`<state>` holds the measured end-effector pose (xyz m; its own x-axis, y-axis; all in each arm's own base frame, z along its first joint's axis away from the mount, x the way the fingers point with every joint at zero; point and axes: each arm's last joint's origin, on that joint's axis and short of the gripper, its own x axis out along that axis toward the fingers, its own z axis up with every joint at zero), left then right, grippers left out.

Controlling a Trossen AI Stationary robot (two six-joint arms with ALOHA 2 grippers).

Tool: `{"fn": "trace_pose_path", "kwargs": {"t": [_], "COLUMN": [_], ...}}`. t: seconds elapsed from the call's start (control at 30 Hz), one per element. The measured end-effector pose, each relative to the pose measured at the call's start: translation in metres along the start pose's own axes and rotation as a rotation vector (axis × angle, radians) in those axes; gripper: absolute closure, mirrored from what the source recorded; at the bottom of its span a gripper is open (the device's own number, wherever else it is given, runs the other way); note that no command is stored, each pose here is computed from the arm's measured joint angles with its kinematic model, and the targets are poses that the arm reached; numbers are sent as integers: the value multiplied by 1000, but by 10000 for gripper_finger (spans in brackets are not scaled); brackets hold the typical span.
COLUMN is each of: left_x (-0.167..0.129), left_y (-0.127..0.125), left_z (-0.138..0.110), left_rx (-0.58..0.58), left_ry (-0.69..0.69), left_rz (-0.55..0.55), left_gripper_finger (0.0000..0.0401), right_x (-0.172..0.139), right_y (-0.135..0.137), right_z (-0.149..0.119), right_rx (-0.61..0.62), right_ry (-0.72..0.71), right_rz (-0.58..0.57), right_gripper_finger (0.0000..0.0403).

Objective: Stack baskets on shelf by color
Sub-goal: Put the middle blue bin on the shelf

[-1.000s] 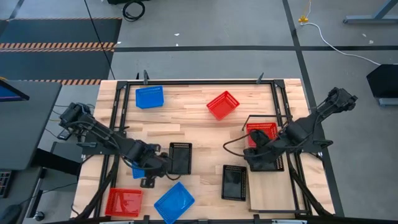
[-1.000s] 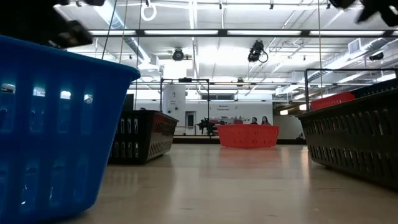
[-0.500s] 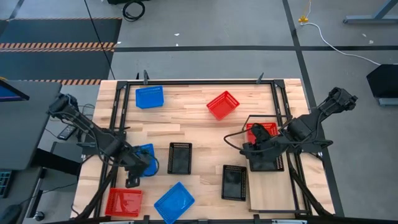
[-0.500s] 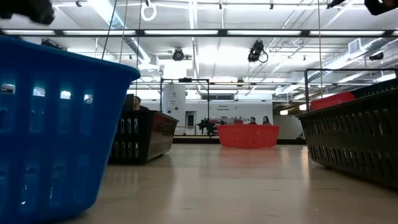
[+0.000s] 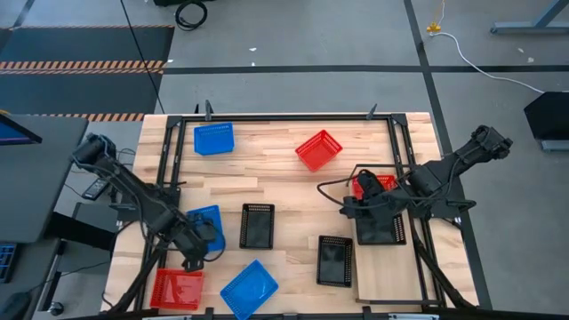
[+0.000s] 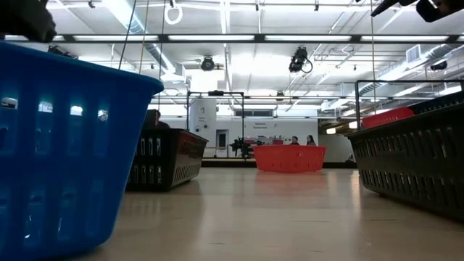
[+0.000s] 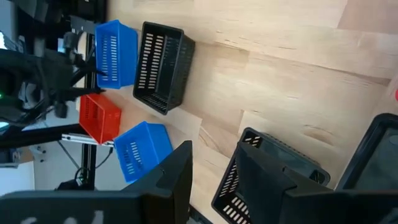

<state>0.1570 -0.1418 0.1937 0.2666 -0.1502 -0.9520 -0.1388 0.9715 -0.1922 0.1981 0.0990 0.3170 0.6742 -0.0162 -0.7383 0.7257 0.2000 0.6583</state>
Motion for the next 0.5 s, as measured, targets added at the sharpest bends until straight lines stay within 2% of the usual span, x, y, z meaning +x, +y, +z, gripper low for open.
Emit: {"fn": "trace_pose_path", "kwargs": {"t": [0.2,0.3,0.4,0.5], "left_x": [27,41,54,59], "left_y": [-5,-6,-6,-3], "left_z": [2,4,6,9], "left_rx": [72,81,100,75], "left_ry": [63,100,142,171], "left_rz": [71,89,91,93], "left_gripper_finger": [205,211,245,303], "right_x": [0,0,0,0], "right_y": [0,0,1,1], "right_z": [1,0,0,0], "right_rx": [22,22,15,-1], "right_ry": [0,1,1,4], "right_rz": [1,3,5,5], "right_gripper_finger": [275,275,275,275]}}
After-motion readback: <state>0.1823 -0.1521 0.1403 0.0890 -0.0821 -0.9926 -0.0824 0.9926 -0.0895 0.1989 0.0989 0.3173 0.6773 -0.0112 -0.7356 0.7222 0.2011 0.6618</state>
